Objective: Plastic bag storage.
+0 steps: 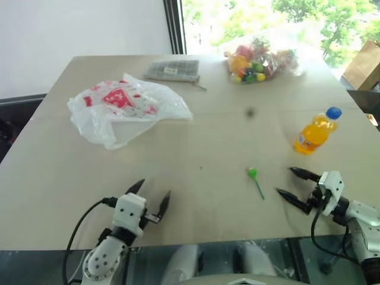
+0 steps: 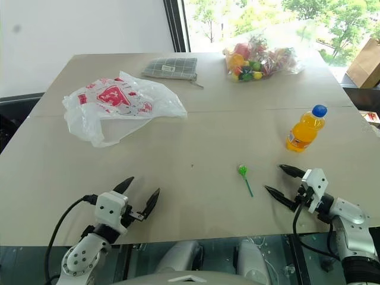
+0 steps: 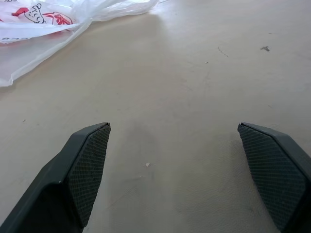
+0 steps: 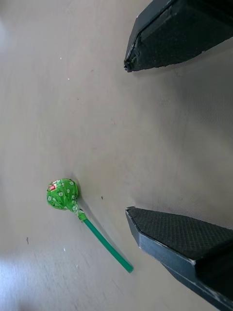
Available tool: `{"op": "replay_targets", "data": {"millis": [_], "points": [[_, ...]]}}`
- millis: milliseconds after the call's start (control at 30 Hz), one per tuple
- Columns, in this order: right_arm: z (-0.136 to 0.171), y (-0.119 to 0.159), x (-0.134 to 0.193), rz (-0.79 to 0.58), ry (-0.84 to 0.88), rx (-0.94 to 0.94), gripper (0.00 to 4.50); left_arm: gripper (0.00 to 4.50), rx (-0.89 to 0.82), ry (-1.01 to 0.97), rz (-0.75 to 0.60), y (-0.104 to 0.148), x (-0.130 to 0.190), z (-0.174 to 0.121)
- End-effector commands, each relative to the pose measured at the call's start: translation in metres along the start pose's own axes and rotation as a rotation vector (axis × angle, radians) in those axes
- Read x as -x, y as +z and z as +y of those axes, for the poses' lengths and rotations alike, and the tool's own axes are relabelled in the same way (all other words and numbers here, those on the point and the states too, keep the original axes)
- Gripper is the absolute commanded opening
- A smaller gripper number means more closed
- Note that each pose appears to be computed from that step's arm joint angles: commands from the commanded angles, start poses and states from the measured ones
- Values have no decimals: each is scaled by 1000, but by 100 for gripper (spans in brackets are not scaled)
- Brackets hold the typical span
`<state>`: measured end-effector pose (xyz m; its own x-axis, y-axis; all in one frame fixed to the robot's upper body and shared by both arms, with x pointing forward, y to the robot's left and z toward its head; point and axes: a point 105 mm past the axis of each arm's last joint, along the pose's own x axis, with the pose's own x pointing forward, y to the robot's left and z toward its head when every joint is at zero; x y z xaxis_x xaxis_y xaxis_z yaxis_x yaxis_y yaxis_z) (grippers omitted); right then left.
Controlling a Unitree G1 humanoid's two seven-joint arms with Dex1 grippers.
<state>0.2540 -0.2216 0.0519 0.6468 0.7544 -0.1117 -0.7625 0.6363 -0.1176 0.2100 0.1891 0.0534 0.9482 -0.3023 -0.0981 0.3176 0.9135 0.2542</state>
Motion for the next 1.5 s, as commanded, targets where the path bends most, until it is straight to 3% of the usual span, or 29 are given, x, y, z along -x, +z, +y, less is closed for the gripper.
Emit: {"op": "replay_targets", "data": {"millis": [33,300,467,733,867,1100,1400,1500], "points": [[7,-17,3,50,6,-55,450,444,-1,-30,9,-3,0,-9],[9,-16,0,40,3,-55,450,444,5,-26,-6,0,-2,-8],[13,-4,-8,2,30,-46,450,444,-15,93,-61,15,-6,14],[45,72,-51,-198,242,-19,450,444,-122,527,-235,77,-15,91],[60,92,-60,-239,315,-20,450,444,-164,680,-254,93,-10,117],[71,117,-72,-281,364,-14,450,444,-96,732,-177,82,-17,133],[62,109,-70,-255,353,-10,450,444,-68,774,-155,81,-30,155],[60,110,-72,-259,347,-8,450,444,-36,705,-108,69,-40,146]]}}
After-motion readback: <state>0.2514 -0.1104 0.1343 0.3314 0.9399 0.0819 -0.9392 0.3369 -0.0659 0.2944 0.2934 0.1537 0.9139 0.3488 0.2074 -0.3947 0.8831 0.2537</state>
